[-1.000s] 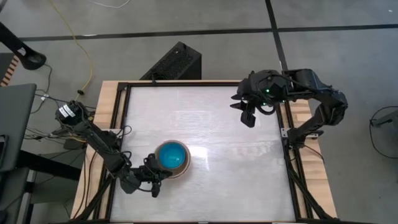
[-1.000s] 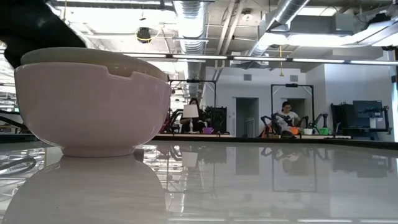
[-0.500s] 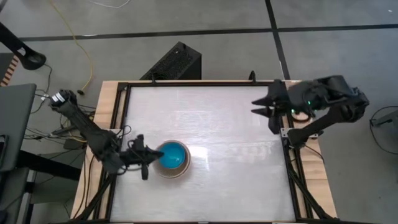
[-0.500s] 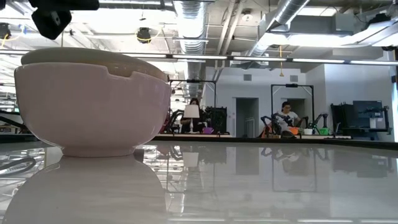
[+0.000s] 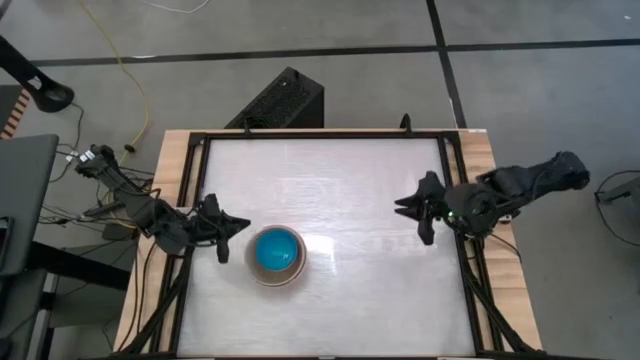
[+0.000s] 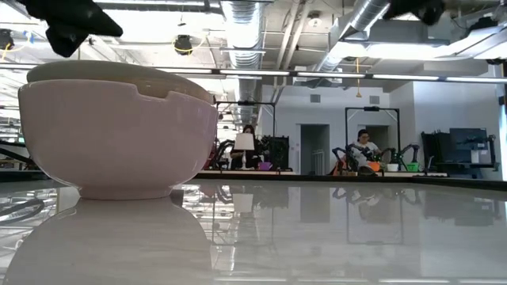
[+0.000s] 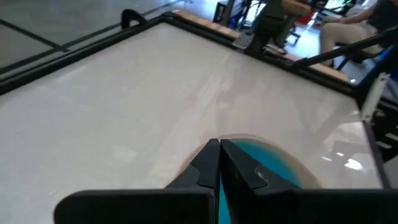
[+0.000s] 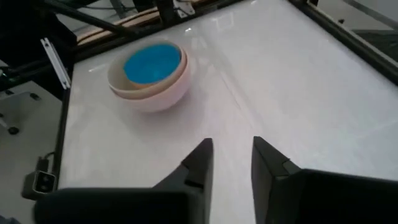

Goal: Nest bowls inside each other
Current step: Return to Home Position

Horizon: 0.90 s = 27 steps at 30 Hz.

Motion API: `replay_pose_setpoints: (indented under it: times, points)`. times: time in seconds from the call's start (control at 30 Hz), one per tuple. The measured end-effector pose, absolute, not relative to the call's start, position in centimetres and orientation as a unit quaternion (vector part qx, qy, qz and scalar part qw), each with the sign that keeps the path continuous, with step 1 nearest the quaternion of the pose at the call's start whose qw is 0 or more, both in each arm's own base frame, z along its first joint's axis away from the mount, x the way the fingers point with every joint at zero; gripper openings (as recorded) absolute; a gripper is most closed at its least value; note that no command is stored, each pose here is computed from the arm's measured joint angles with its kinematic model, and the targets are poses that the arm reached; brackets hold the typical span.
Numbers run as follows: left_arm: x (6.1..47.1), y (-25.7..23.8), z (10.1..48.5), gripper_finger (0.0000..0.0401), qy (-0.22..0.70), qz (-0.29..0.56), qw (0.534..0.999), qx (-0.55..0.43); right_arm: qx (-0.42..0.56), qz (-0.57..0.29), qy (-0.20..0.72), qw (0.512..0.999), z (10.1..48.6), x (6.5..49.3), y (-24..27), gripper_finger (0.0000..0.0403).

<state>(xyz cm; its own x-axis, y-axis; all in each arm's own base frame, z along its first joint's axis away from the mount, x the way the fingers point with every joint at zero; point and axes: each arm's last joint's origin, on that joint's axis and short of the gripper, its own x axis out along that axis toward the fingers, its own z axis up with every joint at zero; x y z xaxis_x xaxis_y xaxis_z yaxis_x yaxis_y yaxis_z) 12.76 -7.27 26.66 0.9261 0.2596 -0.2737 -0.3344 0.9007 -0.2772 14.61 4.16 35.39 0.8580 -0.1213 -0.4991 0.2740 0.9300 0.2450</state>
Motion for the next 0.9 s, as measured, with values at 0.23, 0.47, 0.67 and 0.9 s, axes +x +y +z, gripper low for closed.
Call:
replay_pose_setpoints:
  times: [0.23, 0.47, 0.67, 0.9]
  points:
    - [12.5, -6.5, 25.3, 0.0, 0.164, 0.189, 0.955, -0.158, 0.164, -0.097, 0.23, 0.954, 30.6, 14.0, 4.0, 0.0012]
    - [12.2, -5.9, 24.7, 0.0, 0.173, 0.23, 0.945, -0.156, 0.175, -0.092, 0.207, 0.958, 27.4, 12.9, 3.6, 0.0003]
    - [12.2, -6.0, 24.8, 0.0, 0.165, 0.232, 0.944, -0.166, 0.182, -0.097, 0.189, 0.96, 24.9, 12.1, 3.2, 0.0]
    - [12.2, -6.0, 24.9, 0.0, 0.16, 0.234, 0.942, -0.18, 0.192, -0.094, 0.165, 0.963, 22.3, 11.1, 2.8, 0.0]
